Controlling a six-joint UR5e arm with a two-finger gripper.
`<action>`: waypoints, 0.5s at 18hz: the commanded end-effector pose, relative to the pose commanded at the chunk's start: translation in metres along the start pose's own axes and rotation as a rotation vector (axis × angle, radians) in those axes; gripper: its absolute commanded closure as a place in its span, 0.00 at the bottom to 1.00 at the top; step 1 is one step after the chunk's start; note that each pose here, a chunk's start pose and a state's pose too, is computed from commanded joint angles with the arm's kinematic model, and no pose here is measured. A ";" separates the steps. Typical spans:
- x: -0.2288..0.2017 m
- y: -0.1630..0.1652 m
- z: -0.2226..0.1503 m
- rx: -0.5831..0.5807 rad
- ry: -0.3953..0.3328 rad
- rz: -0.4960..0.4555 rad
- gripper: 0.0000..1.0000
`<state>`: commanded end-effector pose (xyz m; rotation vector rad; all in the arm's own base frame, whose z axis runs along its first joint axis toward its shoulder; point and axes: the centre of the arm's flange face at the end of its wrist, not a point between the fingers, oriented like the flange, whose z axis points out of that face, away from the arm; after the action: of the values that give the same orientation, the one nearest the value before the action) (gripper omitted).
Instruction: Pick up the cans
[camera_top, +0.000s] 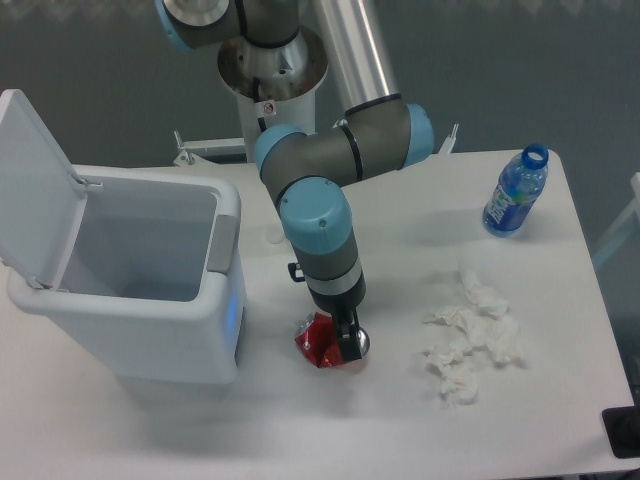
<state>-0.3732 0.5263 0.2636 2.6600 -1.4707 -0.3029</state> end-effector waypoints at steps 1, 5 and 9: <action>0.000 0.003 0.000 -0.001 0.001 -0.004 0.00; 0.002 0.008 0.004 0.004 0.006 -0.011 0.00; 0.000 0.008 0.006 0.005 0.008 -0.009 0.00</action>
<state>-0.3807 0.5219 0.2587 2.6692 -1.4586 -0.2890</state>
